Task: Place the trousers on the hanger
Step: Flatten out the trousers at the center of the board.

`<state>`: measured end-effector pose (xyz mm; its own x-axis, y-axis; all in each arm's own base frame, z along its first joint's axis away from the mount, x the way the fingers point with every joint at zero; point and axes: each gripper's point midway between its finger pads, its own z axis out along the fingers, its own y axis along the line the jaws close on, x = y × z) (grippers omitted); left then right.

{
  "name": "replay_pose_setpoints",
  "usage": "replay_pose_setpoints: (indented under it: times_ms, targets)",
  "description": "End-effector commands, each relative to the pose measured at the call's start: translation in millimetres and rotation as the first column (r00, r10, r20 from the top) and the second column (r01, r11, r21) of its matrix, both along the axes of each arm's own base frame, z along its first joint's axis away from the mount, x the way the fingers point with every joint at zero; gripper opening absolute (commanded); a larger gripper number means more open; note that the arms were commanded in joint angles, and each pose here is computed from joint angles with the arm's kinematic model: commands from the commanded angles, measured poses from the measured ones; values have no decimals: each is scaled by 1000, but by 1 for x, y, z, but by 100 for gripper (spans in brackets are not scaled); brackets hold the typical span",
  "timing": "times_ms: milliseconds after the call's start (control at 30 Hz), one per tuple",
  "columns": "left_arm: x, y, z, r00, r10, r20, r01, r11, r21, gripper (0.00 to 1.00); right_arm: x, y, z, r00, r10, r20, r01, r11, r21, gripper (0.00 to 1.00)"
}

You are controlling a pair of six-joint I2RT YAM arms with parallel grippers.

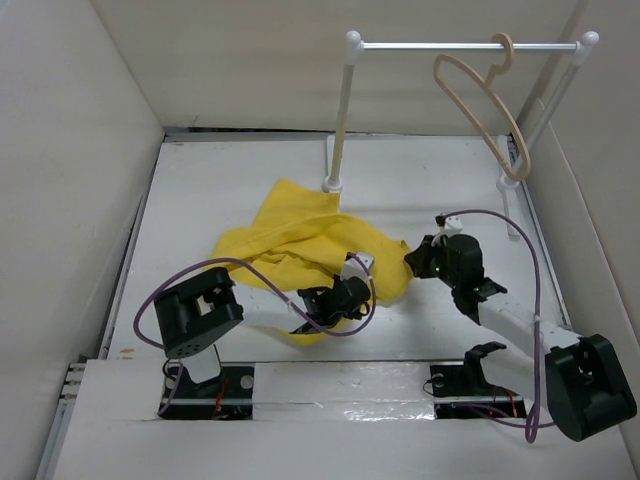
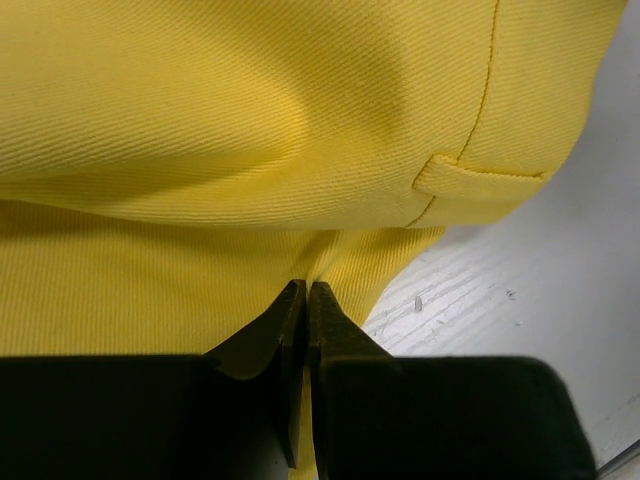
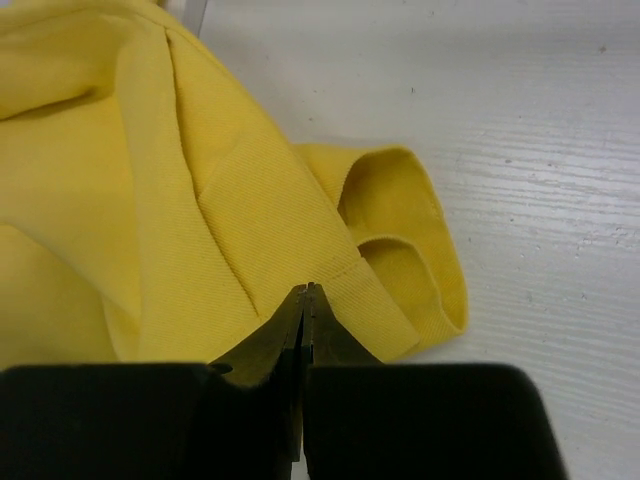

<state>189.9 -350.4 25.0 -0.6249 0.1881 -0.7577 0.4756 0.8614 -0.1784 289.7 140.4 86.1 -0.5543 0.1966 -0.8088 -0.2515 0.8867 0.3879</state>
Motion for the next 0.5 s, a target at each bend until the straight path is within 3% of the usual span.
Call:
replay_pose_setpoints:
  times_ms: [0,67,100,133,233,467]
  targets:
    - [2,15,9,999,41,24,-42,999,26,0,3,-1,15,999,-1,53,0,1000,14,0]
    - [1,19,11,999,46,28,-46,999,18,0,6,-11,17,996,-55,64,56,998,-8,18]
    - [0,18,14,999,43,29,-43,999,7,0,8,-15,18,995,-80,66,81,997,-11,45]
    - [0,19,15,999,41,27,-41,999,4,0,9,-19,17,993,-97,74,98,995,-10,54]
    - [-3,20,16,999,31,20,-31,1000,3,0,18,-8,24,995,-44,93,43,999,11,62]
    - [-3,24,17,999,39,26,-39,999,5,0,20,20,2,992,122,15,-123,992,26,58]
